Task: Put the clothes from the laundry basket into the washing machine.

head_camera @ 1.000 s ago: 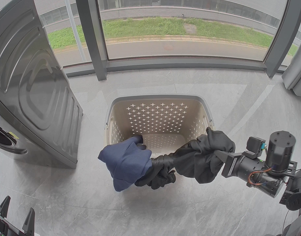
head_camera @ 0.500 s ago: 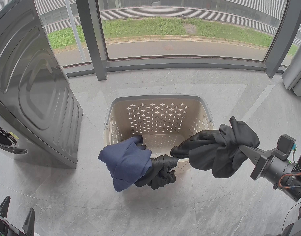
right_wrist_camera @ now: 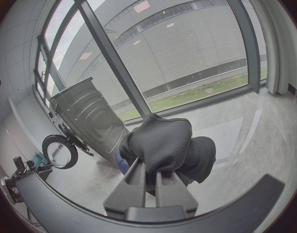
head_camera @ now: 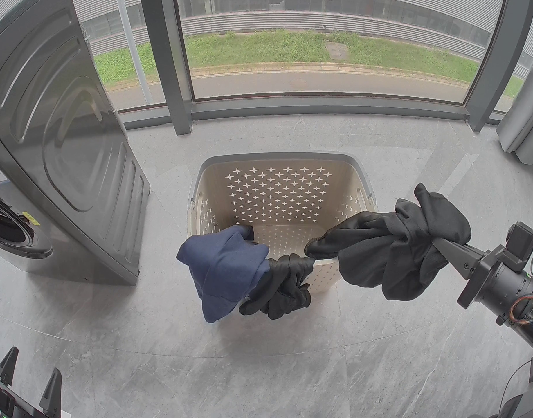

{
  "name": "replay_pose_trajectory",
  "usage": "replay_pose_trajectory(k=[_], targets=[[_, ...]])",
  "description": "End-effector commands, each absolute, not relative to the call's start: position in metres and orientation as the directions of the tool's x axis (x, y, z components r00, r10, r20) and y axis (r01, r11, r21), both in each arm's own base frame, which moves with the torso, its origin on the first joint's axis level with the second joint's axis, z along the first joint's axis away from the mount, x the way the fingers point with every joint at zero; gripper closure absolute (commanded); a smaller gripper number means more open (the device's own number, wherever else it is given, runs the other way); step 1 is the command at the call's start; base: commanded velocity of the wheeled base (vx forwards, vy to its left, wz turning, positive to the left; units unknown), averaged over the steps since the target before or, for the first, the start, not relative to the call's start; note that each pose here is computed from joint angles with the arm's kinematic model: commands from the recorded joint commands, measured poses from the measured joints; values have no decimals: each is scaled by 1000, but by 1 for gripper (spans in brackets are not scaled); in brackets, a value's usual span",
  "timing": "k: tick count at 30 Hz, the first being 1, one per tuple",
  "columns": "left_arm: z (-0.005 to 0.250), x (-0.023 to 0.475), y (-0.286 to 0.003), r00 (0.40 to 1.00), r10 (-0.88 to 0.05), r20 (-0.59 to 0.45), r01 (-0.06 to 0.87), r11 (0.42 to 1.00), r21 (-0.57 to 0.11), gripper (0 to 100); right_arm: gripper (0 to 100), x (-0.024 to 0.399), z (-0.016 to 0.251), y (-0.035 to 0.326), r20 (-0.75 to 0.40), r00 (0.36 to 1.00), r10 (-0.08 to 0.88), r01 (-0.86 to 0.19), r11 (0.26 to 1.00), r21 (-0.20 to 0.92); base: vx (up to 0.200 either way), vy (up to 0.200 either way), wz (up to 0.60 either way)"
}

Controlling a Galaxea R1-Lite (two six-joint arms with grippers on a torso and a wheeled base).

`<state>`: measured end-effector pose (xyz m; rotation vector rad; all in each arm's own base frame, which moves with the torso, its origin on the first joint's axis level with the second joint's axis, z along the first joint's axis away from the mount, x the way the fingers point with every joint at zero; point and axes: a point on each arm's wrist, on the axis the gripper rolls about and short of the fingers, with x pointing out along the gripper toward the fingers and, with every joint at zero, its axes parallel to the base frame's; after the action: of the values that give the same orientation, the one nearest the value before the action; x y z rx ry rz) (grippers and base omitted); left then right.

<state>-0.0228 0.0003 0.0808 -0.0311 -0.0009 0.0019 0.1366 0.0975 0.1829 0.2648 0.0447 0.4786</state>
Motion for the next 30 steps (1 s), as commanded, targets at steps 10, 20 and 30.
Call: replay_pose_trajectory(k=[10, 20, 30], targets=[[76, -23, 0, 1000, 2, -3, -2, 1000, -31, 0, 100, 140, 195, 102, 58, 851, 522, -521, 823, 225, 0, 120, 0], [76, -23, 0, 1000, 2, -3, -2, 999, -32, 0, 100, 143, 192, 104, 40, 855, 518, -512, 829, 224, 0, 200, 0], [76, -23, 0, 1000, 3, -3, -3, 999, -32, 0, 100, 147, 186, 106, 11, 858, 514, -503, 835, 223, 0, 200, 0]])
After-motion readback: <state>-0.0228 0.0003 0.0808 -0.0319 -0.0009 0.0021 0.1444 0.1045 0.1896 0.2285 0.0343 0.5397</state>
